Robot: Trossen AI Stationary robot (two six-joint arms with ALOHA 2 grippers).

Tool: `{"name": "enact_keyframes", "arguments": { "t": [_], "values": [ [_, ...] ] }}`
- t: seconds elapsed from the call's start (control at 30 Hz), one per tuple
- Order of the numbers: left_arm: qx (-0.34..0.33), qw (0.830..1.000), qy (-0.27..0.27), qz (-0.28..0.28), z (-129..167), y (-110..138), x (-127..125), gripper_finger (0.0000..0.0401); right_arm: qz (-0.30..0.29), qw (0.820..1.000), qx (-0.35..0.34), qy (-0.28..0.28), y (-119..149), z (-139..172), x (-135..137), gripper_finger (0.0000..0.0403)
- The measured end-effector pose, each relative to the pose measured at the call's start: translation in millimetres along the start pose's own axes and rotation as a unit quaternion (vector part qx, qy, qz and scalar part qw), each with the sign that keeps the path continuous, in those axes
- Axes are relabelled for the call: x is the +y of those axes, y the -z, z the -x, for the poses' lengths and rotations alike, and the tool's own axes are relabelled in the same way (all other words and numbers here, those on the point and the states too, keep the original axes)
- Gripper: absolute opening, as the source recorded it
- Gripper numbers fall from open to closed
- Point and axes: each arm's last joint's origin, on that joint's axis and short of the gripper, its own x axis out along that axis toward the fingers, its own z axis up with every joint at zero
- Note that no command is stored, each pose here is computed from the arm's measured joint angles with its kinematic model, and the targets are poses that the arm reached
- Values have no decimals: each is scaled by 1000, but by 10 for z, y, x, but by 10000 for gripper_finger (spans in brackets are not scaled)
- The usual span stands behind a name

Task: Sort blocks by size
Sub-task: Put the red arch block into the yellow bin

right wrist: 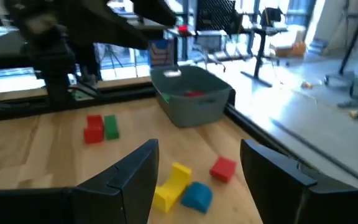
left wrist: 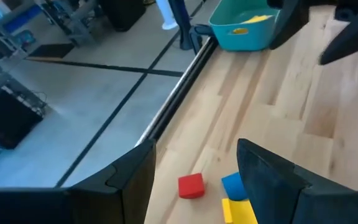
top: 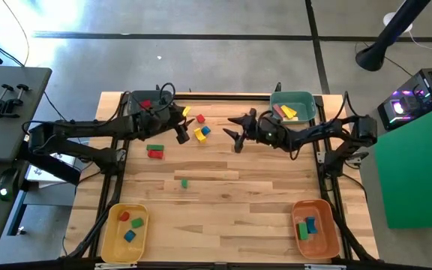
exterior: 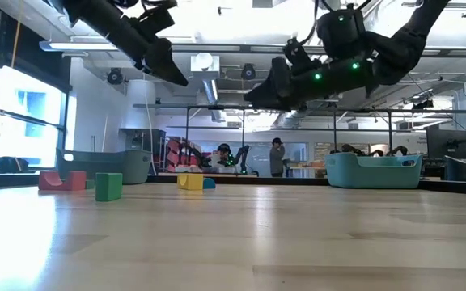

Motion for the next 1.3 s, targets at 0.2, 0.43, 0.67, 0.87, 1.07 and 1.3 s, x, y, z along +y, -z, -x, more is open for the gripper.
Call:
{"name": "enact_keyframes", "arguments": {
  "t": [0.2, 0.43, 0.67, 0.87, 1.07, 1.3],
  "values": [
    [-13, 1000, -6, -28, 4, -29, 2, 209, 22, 999, -31, 2, -62, 0, -20, 222],
    [-36, 997, -14, -69, 4, -78, 17, 209, 55, 998, -33, 4, -64, -9, -87, 222],
    [-73, 995, -24, -70, 9, -157, 22, 209, 65, 997, -44, 28, -89, -19, -229, 222],
    [-127, 989, -4, -81, 178, -274, -92, 209, 73, 996, -29, 28, -60, -22, -239, 222],
    [-161, 981, 46, -99, 386, -331, -322, 209, 65, 998, -5, 22, -78, 30, -118, 222],
    [-131, 981, 87, -116, 467, -253, -478, 209, 83, 994, -11, 68, -349, 242, -79, 222]
  ]
}}
